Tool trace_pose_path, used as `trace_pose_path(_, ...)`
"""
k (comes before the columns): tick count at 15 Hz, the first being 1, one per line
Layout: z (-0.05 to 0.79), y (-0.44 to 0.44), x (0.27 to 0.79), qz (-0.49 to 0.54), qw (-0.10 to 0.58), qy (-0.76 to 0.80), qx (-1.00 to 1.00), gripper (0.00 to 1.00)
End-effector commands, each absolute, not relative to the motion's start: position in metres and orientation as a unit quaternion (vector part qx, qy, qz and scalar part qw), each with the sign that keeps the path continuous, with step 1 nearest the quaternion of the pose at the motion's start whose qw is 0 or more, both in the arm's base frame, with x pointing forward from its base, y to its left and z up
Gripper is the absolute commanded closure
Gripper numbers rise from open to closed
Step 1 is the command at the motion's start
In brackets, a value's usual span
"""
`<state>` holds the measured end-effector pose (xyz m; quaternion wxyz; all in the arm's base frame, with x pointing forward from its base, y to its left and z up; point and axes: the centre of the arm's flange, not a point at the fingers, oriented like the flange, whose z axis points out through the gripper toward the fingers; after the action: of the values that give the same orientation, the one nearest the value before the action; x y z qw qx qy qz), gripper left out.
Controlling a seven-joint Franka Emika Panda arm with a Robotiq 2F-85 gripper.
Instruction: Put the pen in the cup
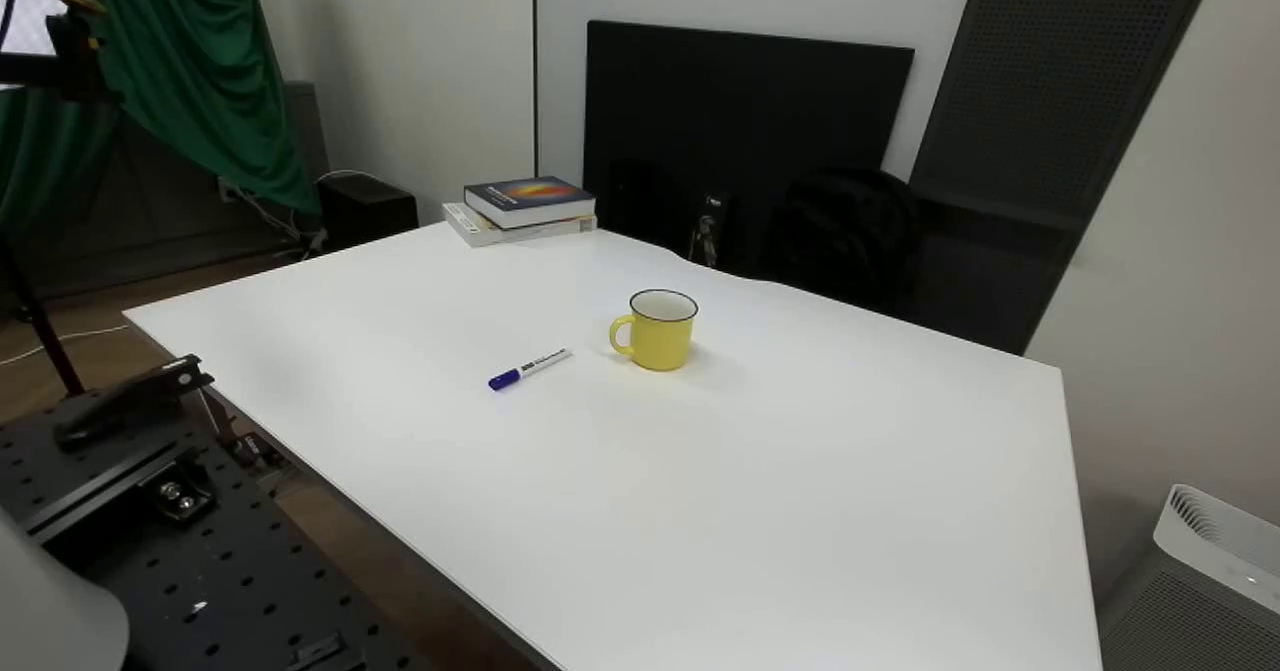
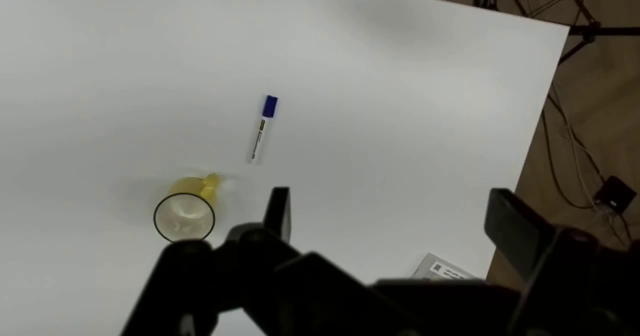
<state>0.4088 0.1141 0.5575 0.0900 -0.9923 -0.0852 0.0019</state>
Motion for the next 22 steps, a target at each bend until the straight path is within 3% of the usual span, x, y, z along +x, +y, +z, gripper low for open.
trace_pose_path(1, 0.558, 0.114, 0.409, 0.002, 0.090, -0.085, -0.992, 0.00)
trace_pose_path(16, 0.490, 0.011, 0.473, -0.105, 0.034, 0.055, -0.992, 0.00)
trace_pose_path(22, 0.440, -0.011, 0.484, -0.104, 0.013, 0.076, -0.992, 0.00)
